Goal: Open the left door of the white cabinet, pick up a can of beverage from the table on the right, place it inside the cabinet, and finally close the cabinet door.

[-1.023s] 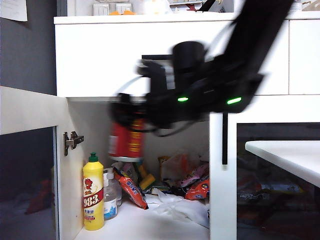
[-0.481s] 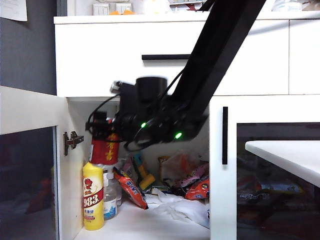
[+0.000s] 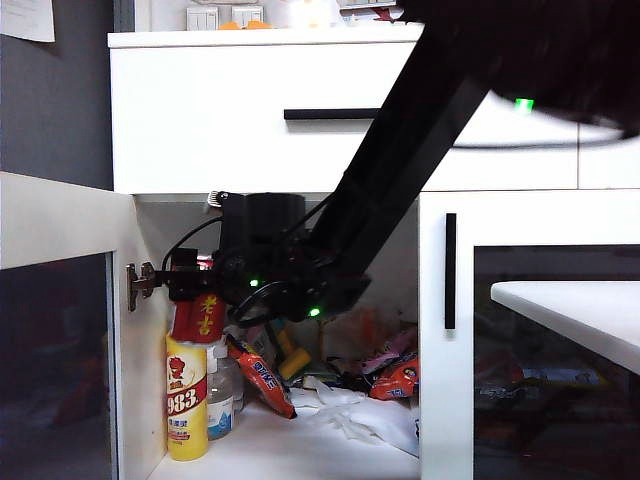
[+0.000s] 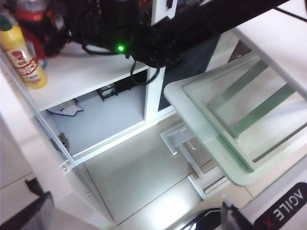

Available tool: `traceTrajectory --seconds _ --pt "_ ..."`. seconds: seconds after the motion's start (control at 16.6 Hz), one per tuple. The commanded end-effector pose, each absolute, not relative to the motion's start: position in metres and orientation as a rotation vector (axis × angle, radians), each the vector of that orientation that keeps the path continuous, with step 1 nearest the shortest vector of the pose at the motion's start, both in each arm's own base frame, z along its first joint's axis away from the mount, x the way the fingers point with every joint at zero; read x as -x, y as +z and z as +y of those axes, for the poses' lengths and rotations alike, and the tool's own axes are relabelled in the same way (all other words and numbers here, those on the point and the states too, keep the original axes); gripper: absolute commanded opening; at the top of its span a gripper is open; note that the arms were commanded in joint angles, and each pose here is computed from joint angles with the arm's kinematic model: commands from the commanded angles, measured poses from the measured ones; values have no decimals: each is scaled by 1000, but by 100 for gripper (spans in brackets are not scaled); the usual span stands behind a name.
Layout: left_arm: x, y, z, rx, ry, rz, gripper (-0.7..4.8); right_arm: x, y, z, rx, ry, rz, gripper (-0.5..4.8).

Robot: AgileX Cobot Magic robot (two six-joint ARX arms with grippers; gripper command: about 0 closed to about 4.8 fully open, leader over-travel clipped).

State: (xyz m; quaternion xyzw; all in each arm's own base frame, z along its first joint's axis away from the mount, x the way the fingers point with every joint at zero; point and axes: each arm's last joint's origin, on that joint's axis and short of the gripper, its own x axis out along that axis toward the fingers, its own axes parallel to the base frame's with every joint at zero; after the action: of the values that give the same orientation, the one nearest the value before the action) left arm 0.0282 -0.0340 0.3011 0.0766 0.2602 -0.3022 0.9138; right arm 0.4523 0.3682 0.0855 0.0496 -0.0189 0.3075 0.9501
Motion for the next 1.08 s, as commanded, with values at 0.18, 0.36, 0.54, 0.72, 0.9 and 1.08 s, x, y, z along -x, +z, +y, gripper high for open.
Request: traceTrajectory --seconds 0.18,0.36,0.54,0.72,0.9,1.08 --pt "-26 299 -26 -174 -589 531 457 -477 91 362 -116 519 -77 273" --pt "-24 298 -22 -176 -576 524 457 -484 91 351 -110 385 -84 273" --pt "-22 296 -16 -178 -573 525 457 -490 93 344 -95 335 -91 273" --pt "-22 295 -16 -182 -560 525 457 -490 92 345 -87 336 -89 273" --pt "-22 295 -16 -184 -558 523 457 -483 92 354 14 351 -93 273" --pt "-21 295 -14 -178 -562 519 458 -480 87 358 48 359 -56 273"
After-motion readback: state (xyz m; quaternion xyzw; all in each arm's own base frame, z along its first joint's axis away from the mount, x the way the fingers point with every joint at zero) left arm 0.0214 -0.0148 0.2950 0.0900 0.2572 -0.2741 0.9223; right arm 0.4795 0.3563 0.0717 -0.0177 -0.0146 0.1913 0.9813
